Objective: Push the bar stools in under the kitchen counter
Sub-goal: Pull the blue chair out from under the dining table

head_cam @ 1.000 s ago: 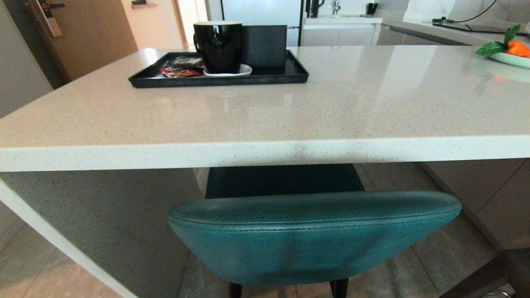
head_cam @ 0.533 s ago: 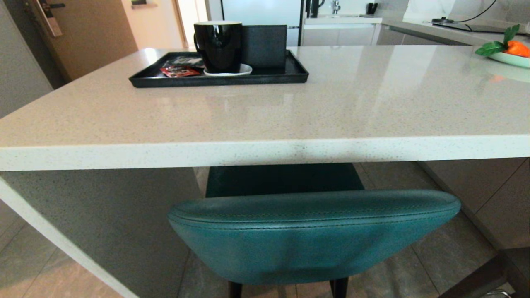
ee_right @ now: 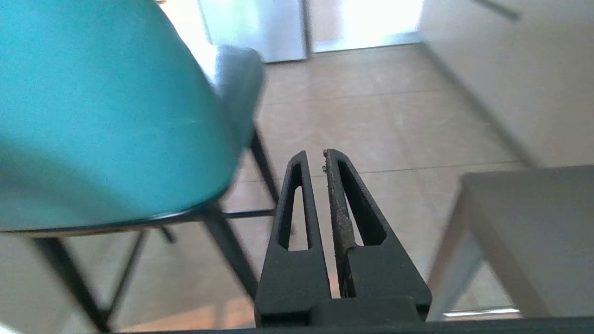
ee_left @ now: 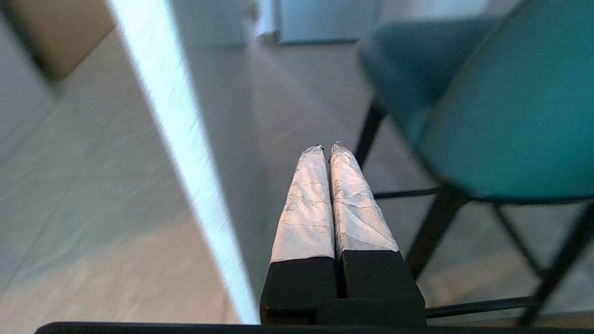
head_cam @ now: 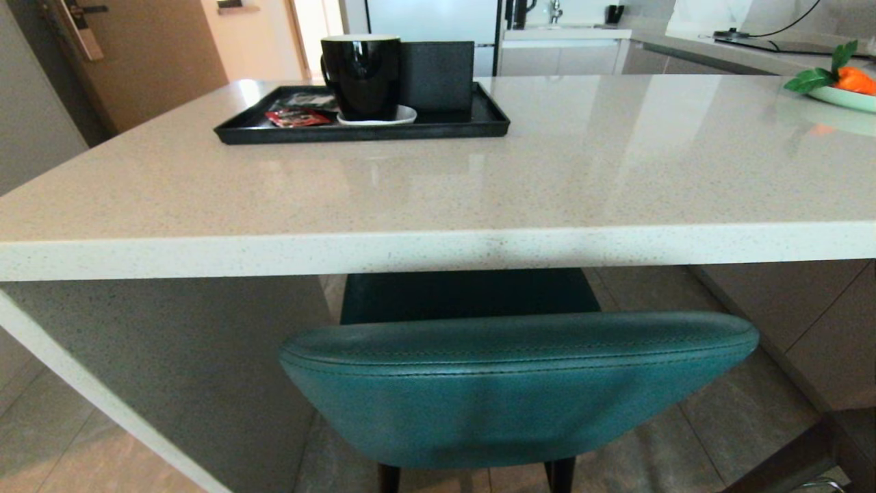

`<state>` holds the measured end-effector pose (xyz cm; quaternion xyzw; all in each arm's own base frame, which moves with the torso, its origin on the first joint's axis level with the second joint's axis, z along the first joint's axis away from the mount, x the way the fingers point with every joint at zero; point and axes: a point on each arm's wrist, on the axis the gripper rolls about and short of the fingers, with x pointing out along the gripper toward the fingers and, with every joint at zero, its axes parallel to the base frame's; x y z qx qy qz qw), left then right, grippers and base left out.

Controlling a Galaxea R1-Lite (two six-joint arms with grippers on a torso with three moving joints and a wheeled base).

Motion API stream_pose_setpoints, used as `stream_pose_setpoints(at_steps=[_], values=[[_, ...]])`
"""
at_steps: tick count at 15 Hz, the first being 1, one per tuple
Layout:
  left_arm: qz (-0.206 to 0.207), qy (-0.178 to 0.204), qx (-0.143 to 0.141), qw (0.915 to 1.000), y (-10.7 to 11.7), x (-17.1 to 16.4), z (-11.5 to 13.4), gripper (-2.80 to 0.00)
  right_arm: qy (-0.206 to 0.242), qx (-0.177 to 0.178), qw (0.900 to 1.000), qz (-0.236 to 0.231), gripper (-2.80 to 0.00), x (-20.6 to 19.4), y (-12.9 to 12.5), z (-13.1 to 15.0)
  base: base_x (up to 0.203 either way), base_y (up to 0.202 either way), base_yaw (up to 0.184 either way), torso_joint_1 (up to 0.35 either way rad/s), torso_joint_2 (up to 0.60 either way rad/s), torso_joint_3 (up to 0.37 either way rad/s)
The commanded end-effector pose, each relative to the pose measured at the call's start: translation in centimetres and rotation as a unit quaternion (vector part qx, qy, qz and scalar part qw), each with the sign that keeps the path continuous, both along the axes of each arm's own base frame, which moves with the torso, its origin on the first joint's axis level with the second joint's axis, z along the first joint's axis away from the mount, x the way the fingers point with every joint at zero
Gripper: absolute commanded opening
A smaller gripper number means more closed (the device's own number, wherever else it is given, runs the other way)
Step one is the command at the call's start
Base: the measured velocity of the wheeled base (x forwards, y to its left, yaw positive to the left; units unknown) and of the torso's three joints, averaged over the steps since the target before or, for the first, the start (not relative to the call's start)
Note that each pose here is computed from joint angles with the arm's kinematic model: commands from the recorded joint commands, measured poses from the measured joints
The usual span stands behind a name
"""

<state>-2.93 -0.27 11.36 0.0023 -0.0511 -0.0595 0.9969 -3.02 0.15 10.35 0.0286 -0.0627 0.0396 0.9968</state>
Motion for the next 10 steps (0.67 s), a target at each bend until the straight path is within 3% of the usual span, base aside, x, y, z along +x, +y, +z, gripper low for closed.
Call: stream_pose_setpoints(at_steps=[1,5,8,10], values=[[-0.023,0.017,-0.005,0.9996,-0.1,0.5,1.6,-2.8,0.0,0.002,1.0,0.004,-2.8,-0.1,0.0,0.8,0.0,0.0,0.0,0.0,0.0,0.0],[-0.13,0.07,-0.056,0.9874,-0.5,3.7,4.0,-2.8,0.044,0.015,0.999,0.021,-2.8,1.1,0.1,2.5,0.0,0.0,0.0,0.0,0.0,0.0],[-0.155,0.094,-0.068,0.981,-0.8,7.4,4.7,-2.8,0.079,0.074,0.994,0.032,-2.8,3.3,0.0,6.7,0.0,0.0,0.0,0.0,0.0,0.0],[-0.161,0.119,-0.073,0.977,-1.0,9.7,4.5,-2.8,0.1,0.078,0.992,0.015,-2.8,4.9,0.1,7.9,0.0,0.0,0.0,0.0,0.0,0.0]])
